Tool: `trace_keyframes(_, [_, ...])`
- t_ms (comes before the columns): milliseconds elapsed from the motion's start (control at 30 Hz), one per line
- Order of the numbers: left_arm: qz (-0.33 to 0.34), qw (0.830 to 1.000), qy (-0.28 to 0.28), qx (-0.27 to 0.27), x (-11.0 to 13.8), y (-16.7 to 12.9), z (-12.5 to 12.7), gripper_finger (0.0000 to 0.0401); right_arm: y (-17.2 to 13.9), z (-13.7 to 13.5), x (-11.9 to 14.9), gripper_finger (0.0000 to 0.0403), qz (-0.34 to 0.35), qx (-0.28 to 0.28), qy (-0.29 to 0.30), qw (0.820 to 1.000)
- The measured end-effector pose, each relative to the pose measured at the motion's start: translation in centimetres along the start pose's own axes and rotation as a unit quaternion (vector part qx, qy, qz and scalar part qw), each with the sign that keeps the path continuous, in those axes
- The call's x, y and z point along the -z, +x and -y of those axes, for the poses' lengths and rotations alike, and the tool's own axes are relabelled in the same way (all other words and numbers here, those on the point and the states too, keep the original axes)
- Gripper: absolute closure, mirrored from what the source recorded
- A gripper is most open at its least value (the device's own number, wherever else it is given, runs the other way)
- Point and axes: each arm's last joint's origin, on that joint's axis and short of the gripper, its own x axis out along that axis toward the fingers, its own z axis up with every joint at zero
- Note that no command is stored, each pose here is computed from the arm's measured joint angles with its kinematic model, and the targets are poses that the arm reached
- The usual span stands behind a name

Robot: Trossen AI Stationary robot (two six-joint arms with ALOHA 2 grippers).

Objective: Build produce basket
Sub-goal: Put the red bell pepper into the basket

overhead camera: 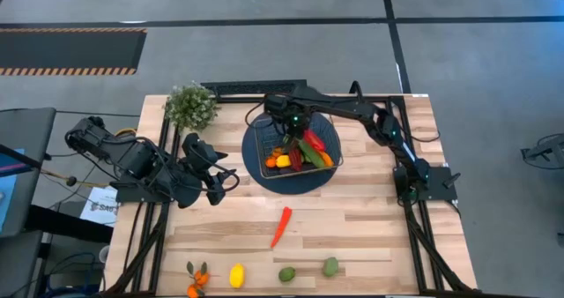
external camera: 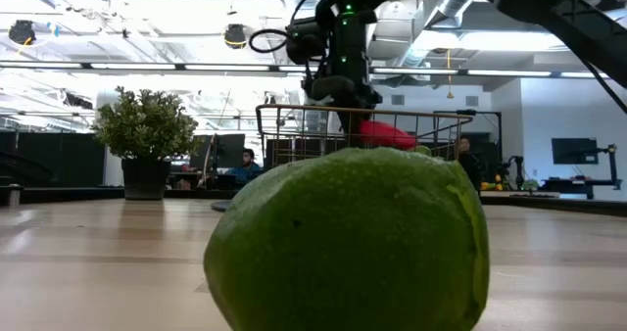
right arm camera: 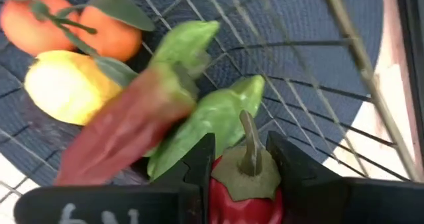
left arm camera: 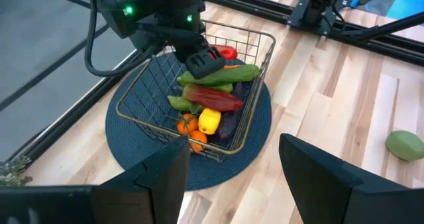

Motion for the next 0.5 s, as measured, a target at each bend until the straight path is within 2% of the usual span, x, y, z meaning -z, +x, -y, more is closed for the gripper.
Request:
trace_keyframes(433, [0.000,1.000,0.000,0.000,0.00,0.00,0.00,0.0180,-0.03,-0.22,0.17,0.0295,-0.007,-0.004,-0.003,1.000])
trace_keyframes(500, [0.000,1.000,0.000,0.000,0.00,0.00,0.00,0.0180,-0.04,-0.33,0.19,0.0295,-0.010,-0.019,-0.004,1.000])
